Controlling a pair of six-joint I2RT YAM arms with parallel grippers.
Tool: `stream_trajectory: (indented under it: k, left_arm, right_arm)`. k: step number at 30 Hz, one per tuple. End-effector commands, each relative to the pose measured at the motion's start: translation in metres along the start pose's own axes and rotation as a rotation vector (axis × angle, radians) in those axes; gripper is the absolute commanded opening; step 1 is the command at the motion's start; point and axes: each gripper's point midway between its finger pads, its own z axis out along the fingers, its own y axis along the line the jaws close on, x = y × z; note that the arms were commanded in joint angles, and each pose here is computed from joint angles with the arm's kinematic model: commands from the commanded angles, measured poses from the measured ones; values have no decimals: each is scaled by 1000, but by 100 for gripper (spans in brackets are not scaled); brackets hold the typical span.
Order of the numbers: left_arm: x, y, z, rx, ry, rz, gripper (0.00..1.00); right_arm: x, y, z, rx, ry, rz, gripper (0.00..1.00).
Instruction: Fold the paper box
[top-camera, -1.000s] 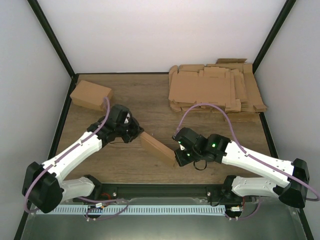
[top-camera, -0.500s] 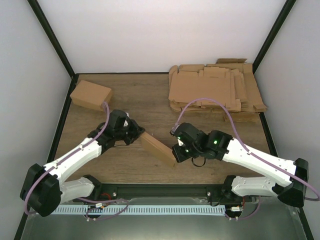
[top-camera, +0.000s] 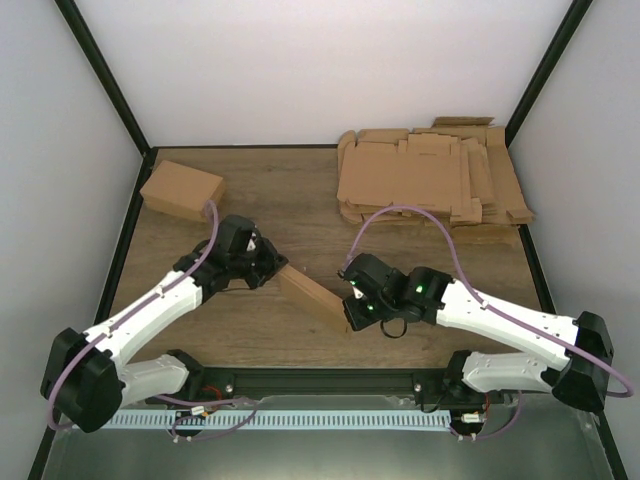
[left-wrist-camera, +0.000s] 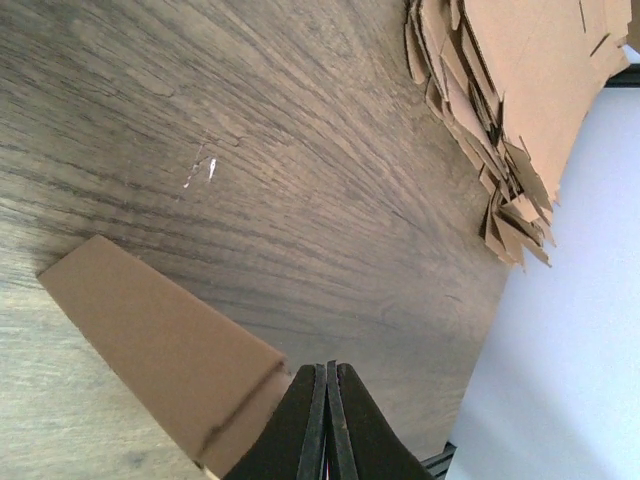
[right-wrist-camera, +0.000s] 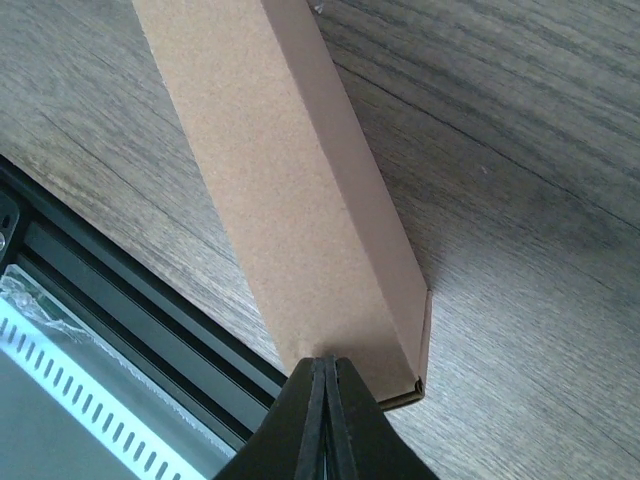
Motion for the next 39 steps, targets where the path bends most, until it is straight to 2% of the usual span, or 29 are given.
stream_trajectory:
  k: [1,7,16,21,26,29,34,39]
  left_arm:
    - [-1,-4,-21,-76,-4,61,4]
    - [3,-12,-30,-53,10,69,4]
    - [6,31,-17,-152,2,21,4]
    - [16,61,7,-150,44,-27,4]
    - [5,49,-4,-180,-6,9,4]
    - [-6,29,-19,-168,-60,34,4]
    - [-11,-1,-32,-112,-67,57,4]
    - [-7,26,-19,-160,-51,35,4]
  right_arm:
    - [23,-21,18,80,86,14,3]
    - [24,-20,19,79,93,13,3]
    - [27,-21,20,75,100,18,3]
    - [27,-20,22,75,107,18,3]
    - [27,-20,22,70,110,19,3]
    - [27,-20,23,73,112,16,3]
    - [27,-20,23,73,111,16,3]
    - [27,-19,24,71,112,13,3]
